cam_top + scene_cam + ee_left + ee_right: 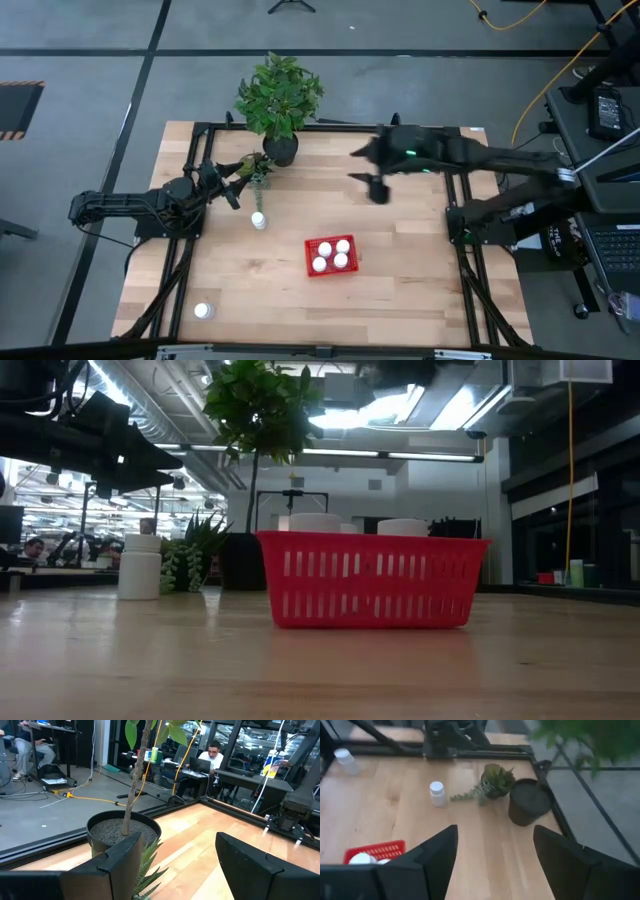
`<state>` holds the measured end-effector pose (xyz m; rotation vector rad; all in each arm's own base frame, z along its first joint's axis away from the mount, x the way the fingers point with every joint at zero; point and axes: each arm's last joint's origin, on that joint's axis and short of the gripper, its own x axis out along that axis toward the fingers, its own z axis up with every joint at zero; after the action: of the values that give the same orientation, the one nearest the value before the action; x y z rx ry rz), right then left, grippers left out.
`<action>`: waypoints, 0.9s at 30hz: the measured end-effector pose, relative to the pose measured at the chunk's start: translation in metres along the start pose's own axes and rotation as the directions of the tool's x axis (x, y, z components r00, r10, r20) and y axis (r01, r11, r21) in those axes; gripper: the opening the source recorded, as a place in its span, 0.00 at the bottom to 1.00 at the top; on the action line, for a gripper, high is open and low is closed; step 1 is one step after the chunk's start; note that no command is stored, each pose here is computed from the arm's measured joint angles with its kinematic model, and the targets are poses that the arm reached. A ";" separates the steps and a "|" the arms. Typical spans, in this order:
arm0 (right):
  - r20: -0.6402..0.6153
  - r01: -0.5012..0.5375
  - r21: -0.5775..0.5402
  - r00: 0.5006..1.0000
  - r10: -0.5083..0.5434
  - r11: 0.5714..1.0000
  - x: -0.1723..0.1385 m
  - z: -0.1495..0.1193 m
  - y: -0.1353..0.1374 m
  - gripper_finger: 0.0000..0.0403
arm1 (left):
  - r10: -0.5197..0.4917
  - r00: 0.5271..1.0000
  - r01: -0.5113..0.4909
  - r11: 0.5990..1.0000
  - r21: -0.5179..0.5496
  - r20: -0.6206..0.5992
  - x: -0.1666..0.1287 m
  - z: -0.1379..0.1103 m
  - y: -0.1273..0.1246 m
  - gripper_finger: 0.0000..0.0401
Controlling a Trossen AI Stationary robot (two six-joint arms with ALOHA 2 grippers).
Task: Pick and place pill bottles into a basket
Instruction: Put the white pill bottles into the red bin
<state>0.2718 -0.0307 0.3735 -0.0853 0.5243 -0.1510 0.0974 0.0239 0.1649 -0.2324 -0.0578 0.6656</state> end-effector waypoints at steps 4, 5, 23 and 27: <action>0.185 -0.047 0.105 0.982 0.027 0.993 -0.027 -0.068 0.009 0.65 | -0.001 1.000 0.001 1.000 0.000 0.000 0.000 0.000 0.000 0.61; 0.232 -0.075 0.125 0.972 0.044 0.989 -0.030 -0.085 0.014 0.65 | -0.001 1.000 0.001 1.000 0.000 0.000 0.000 0.000 0.000 0.61; 0.636 -0.393 0.205 0.750 0.184 0.896 -0.070 -0.245 0.035 0.60 | -0.001 1.000 0.001 1.000 -0.001 0.000 0.000 0.000 0.000 0.61; 0.586 -0.407 0.189 0.777 0.230 0.894 -0.058 -0.256 0.039 0.54 | -0.001 1.000 0.001 1.000 0.000 0.000 0.000 0.000 0.000 0.61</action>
<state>0.0978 0.0065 0.1760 0.2657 -0.0792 0.1360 0.0976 0.0239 0.1650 -0.2329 -0.0578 0.6642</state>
